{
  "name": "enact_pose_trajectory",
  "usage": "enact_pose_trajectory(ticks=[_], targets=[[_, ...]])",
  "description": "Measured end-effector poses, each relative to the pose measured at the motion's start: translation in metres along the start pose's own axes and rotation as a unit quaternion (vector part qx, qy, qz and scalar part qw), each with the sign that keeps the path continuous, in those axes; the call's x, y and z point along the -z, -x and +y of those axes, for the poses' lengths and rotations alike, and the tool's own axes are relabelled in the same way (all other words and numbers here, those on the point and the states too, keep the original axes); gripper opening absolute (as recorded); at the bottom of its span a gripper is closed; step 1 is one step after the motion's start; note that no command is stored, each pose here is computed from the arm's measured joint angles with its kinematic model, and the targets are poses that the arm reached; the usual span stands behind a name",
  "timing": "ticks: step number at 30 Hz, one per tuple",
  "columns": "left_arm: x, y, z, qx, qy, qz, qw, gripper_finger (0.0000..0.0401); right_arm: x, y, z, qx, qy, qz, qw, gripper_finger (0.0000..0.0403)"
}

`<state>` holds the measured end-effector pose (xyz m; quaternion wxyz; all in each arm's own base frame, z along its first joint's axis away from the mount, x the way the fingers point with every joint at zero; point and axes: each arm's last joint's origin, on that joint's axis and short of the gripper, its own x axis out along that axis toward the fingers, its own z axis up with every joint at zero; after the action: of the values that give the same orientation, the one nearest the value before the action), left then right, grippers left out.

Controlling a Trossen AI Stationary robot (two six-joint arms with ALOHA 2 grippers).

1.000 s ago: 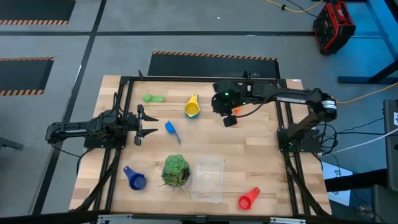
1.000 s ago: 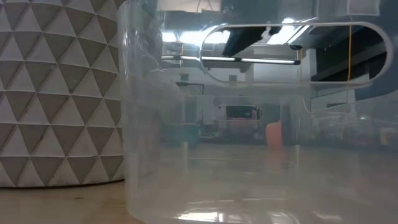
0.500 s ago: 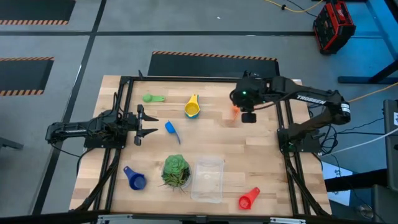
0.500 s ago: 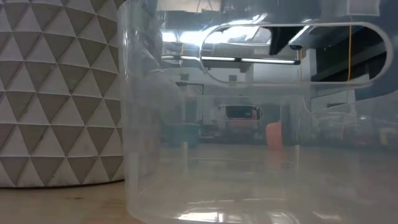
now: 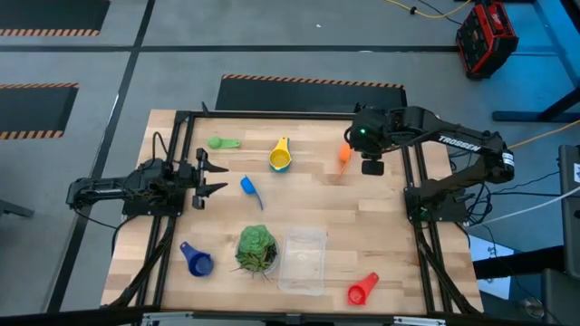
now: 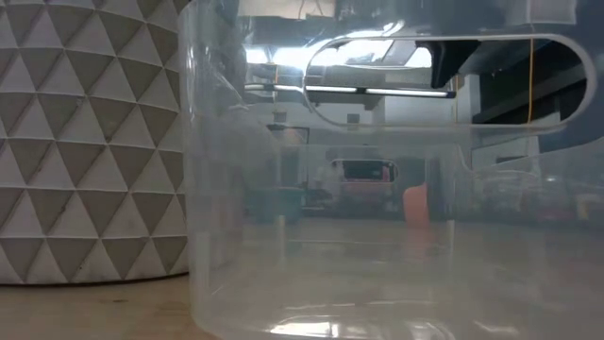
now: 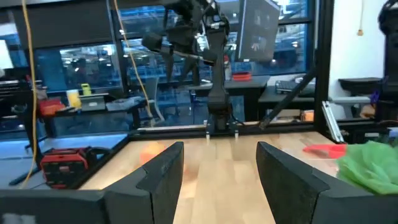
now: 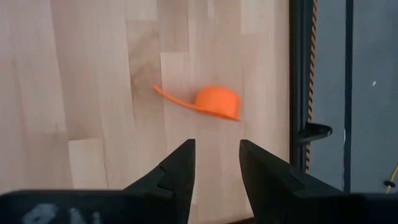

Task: Nest measuring cups in basket
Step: Stack the dark blue measuring cup on top of the yellow measuring cup

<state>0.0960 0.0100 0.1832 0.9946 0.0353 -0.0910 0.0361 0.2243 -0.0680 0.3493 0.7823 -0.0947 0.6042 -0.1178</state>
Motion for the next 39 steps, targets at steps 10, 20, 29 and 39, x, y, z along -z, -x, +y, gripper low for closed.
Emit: enact_pose_trajectory(ticks=[10,20,29,39], targets=[[-0.003,0.0,0.004,-0.06,0.077,-0.005,0.995,0.0195,0.004,-0.009,0.003,0.001,-0.001,-0.005,1.0,0.0129],[-0.035,-0.014,-0.001,-0.017,0.123,0.049,0.991,0.0195,0.027,-0.07,0.025,0.011,-0.01,-0.059,0.998,0.0129],[-0.073,-0.051,-0.016,0.021,0.165,0.263,0.95,0.0195,0.041,-0.1,0.035,0.008,-0.009,-0.048,0.999,0.0129],[-0.09,-0.085,-0.049,0.054,0.246,0.466,0.848,0.0195,0.04,-0.103,0.036,0.011,-0.011,-0.058,0.998,0.0129]])
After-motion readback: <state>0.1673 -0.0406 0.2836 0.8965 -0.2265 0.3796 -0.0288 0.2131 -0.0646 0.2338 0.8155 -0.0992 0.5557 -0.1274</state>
